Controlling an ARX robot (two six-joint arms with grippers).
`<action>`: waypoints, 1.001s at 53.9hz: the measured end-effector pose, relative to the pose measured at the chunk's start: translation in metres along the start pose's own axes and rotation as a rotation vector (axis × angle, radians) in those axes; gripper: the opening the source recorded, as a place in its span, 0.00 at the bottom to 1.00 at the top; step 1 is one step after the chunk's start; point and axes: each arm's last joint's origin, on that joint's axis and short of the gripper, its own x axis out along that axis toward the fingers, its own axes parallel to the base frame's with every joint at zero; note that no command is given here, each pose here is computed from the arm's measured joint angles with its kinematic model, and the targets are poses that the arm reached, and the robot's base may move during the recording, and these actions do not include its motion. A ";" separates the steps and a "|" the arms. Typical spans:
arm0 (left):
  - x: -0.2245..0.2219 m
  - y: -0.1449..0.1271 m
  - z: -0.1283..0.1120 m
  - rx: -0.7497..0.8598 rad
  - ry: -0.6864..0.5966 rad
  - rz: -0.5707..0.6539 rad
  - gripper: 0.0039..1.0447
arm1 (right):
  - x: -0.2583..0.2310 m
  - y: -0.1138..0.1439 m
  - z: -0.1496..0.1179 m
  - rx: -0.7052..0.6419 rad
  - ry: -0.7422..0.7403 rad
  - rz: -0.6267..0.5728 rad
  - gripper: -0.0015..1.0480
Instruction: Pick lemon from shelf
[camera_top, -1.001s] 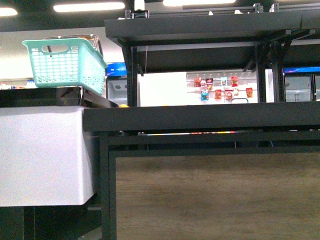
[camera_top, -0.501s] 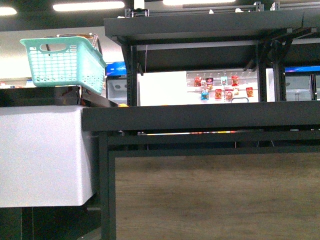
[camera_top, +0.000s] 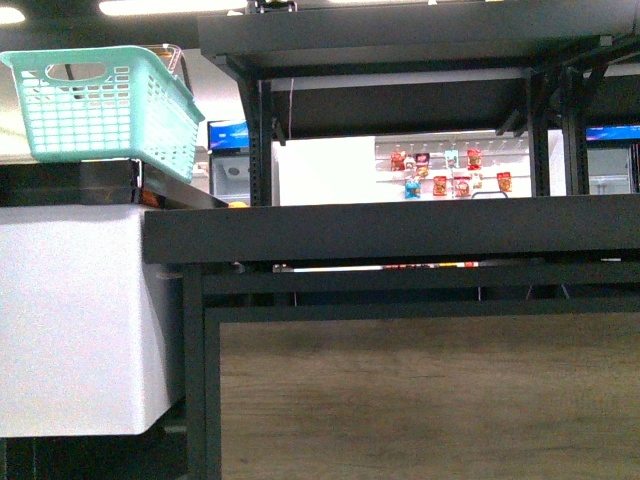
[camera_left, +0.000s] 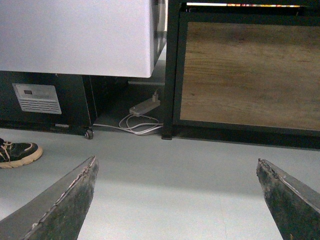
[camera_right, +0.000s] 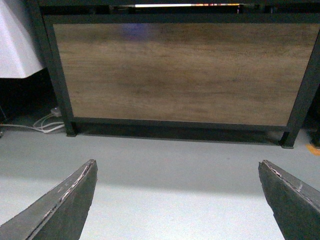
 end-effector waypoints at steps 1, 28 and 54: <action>0.000 0.000 0.000 0.000 0.000 0.000 0.93 | 0.000 0.000 0.000 0.000 0.000 0.000 0.93; 0.000 0.000 0.000 0.000 -0.001 0.001 0.93 | 0.000 0.000 0.000 0.000 0.000 -0.002 0.93; 0.000 0.000 0.000 0.000 -0.002 0.000 0.93 | 0.000 0.000 0.000 0.000 0.000 0.000 0.93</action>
